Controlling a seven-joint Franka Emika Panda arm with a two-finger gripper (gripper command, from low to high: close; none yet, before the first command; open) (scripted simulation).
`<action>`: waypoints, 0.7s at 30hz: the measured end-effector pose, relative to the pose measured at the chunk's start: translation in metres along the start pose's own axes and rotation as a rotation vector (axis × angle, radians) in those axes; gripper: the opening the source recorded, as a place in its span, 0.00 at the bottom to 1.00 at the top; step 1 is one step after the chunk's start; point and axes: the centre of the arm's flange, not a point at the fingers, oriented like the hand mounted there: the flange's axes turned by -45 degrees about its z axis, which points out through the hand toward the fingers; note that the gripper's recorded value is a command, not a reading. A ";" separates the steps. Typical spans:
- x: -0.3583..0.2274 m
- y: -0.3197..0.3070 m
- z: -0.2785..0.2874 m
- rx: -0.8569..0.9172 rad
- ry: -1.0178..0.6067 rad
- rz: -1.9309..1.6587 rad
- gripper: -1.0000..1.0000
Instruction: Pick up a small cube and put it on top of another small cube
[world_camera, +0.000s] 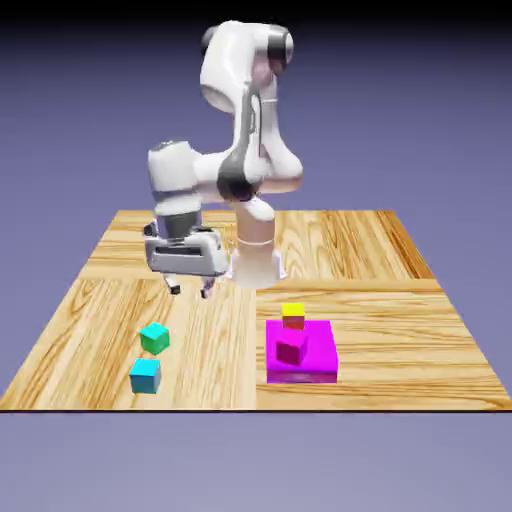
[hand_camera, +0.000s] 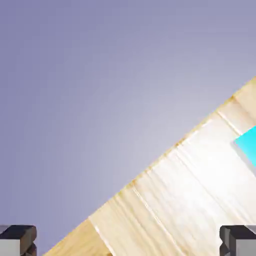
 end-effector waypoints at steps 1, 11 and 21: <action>0.009 0.007 0.008 -0.003 -0.033 0.055 0.50; 0.082 0.091 0.079 -0.016 -0.318 0.577 0.50; 0.095 0.140 0.180 -0.010 -0.453 0.840 0.00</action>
